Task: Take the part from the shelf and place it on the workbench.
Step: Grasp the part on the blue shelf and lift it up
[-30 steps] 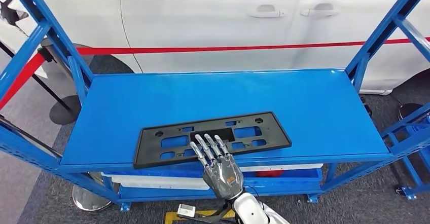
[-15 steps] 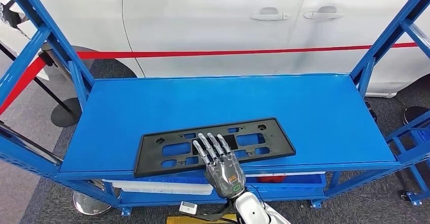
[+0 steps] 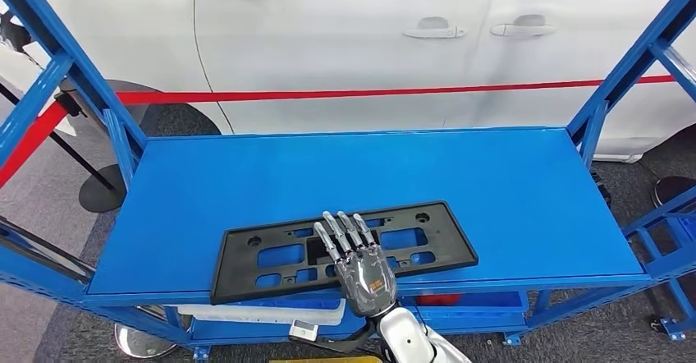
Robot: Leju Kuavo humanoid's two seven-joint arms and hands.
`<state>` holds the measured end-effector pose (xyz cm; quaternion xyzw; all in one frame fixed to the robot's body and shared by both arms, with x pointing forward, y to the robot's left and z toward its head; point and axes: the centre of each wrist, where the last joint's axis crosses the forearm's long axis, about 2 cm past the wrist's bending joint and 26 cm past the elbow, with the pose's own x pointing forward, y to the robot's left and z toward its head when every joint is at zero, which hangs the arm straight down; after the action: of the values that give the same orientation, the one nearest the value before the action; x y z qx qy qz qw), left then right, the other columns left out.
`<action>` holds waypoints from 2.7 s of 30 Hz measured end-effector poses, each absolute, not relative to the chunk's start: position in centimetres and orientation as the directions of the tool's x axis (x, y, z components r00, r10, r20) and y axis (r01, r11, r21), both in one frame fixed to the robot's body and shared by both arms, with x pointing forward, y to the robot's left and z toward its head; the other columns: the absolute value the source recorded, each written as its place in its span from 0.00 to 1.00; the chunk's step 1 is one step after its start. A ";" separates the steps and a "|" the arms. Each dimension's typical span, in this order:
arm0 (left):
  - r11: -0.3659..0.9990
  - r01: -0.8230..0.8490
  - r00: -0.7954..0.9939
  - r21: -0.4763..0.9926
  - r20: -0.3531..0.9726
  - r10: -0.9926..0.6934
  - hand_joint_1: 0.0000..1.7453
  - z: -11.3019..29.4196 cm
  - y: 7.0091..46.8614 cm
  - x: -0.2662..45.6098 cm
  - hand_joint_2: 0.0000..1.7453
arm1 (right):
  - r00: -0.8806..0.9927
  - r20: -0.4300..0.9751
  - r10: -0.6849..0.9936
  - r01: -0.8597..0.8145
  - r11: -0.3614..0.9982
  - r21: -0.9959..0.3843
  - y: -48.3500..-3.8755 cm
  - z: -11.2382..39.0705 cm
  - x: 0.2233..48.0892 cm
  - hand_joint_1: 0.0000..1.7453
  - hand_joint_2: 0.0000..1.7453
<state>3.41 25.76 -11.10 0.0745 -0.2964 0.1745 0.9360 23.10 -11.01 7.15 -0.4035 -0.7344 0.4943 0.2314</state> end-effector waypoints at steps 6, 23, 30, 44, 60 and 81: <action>0.935 -0.353 0.767 0.042 0.585 0.264 0.00 -11.1 25.8 3.5 0.00 | -0.554 -0.069 0.830 0.366 0.168 -0.915 -11.4 7.1 23.9 1.00 1.00; 0.933 -0.356 0.770 0.045 0.581 0.266 0.00 -11.1 25.8 3.4 0.00 | -0.528 -0.062 0.847 0.354 0.153 -0.923 -11.8 6.9 24.6 1.00 1.00; 0.934 -0.354 0.769 0.048 0.583 0.262 0.00 -11.1 25.9 3.3 0.00 | -0.529 -0.007 0.849 0.342 0.205 -0.917 -12.0 7.5 24.7 1.00 1.00; 0.919 -0.390 0.760 0.052 0.582 0.290 0.00 -11.1 25.9 2.9 0.00 | -0.660 0.624 0.418 0.223 0.902 -0.369 -14.1 16.0 23.8 1.00 1.00; 0.904 -0.422 0.755 0.069 0.578 0.309 0.00 -11.1 26.2 3.1 0.00 | -0.824 0.543 0.163 0.225 0.973 0.050 -16.4 22.1 19.5 1.00 1.00; 0.874 -0.463 0.789 0.152 0.520 0.328 0.00 -11.1 26.1 3.1 0.00 | -0.867 0.497 0.033 0.141 0.973 0.182 -18.6 22.6 15.4 1.00 1.00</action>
<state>3.10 26.11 -11.10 0.1367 -0.2470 0.2111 0.9358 15.37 -18.57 22.65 -0.0452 -0.9602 -0.1066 0.2540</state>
